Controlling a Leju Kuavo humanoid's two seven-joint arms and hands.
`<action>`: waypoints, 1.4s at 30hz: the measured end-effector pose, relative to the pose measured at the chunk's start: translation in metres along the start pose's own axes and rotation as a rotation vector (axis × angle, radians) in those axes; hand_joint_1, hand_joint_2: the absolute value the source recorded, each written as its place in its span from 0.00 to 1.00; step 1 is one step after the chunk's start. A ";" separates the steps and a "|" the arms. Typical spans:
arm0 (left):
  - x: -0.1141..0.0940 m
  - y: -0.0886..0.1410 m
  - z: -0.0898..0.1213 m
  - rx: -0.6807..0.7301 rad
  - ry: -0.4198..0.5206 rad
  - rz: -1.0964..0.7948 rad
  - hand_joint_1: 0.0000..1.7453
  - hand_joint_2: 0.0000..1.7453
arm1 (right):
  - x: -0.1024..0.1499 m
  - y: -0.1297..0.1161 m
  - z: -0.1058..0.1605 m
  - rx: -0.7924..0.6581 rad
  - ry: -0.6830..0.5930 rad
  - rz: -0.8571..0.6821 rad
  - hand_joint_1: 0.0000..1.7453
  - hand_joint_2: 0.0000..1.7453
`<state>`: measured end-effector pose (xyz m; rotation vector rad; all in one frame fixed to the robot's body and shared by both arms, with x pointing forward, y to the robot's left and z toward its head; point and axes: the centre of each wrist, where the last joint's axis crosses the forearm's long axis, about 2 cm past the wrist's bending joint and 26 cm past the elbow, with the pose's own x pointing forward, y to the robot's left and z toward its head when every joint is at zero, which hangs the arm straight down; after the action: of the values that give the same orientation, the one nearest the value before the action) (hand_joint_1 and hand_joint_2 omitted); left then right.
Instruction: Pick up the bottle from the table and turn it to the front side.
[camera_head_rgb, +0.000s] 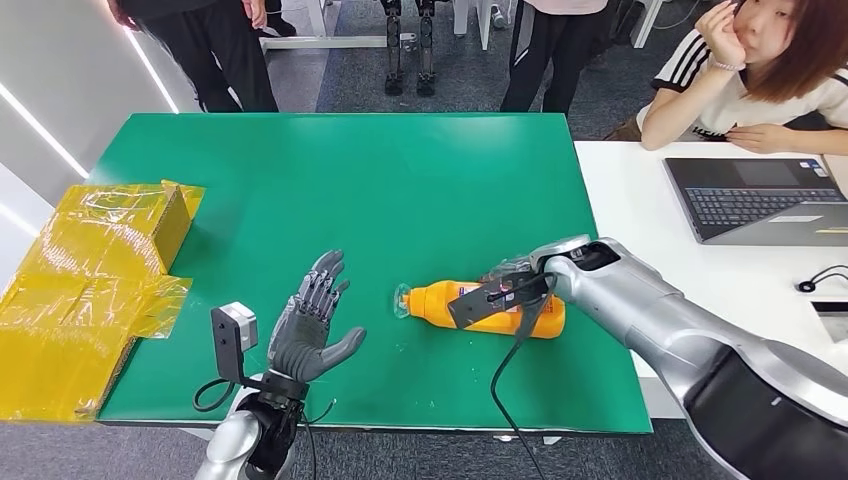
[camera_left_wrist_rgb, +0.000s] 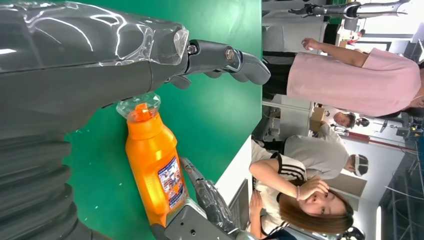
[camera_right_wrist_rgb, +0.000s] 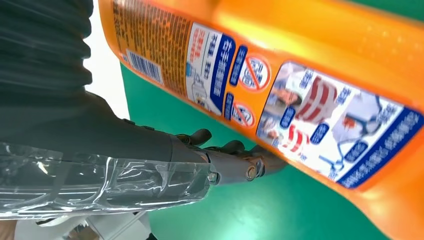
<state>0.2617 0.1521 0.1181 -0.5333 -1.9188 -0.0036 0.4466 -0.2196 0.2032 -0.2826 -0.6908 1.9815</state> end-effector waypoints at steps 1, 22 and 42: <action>0.000 0.000 0.001 0.002 0.003 0.002 0.00 1.00 | 0.000 0.001 0.000 0.002 0.006 0.005 0.00 1.00; 0.002 0.000 0.019 0.050 0.015 0.016 0.00 1.00 | 0.001 0.021 -0.007 -0.082 0.176 0.322 1.00 1.00; 0.003 -0.001 0.018 0.049 0.004 0.003 0.00 1.00 | 0.003 0.043 -0.021 -0.165 0.059 0.216 1.00 1.00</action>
<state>0.2445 0.1567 0.1140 -0.5025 -1.9093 0.0444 0.4236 -0.2251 0.1618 -0.5319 -0.8157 2.1129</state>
